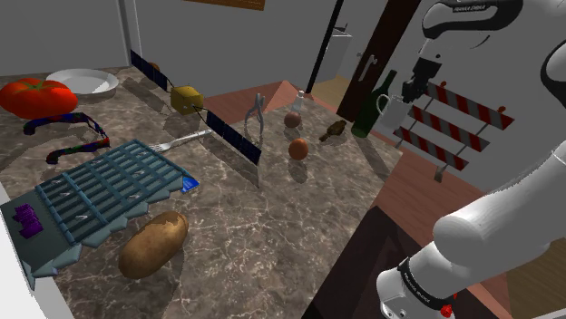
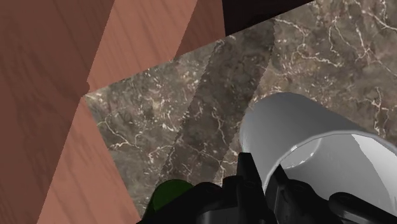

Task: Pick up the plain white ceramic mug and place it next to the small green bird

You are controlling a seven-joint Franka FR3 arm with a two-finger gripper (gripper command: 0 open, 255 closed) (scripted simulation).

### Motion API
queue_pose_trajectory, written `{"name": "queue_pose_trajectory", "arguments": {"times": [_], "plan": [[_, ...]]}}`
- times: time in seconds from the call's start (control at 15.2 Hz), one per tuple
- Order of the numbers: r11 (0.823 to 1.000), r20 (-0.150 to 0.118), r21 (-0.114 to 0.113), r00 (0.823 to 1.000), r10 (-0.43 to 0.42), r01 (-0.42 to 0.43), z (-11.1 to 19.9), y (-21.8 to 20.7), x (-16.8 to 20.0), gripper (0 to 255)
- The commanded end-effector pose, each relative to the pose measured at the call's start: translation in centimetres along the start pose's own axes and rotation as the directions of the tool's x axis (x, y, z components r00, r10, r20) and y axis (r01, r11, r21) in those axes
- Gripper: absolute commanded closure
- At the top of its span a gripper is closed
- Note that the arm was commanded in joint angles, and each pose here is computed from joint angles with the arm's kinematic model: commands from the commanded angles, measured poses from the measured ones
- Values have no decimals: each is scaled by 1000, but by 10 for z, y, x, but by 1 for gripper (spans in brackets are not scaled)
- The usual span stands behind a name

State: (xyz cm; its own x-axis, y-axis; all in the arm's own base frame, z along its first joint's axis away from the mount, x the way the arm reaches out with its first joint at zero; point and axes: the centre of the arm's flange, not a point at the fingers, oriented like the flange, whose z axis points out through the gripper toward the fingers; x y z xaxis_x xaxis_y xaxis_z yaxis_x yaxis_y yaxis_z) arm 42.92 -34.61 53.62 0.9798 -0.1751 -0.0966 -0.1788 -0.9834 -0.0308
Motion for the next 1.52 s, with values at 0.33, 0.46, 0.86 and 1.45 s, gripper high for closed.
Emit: {"name": "queue_pose_trajectory", "arguments": {"times": [0.33,0.46,0.86,1.45], "plan": [[1000,0,-1,1000,-2,2,33,10,2,255],[1000,0,-1,1000,-2,2,44,11,3,255],[1000,0,-1,1000,-2,2,75,12,6,255],[1000,0,-1,1000,-2,2,122,13,11,255]]}}
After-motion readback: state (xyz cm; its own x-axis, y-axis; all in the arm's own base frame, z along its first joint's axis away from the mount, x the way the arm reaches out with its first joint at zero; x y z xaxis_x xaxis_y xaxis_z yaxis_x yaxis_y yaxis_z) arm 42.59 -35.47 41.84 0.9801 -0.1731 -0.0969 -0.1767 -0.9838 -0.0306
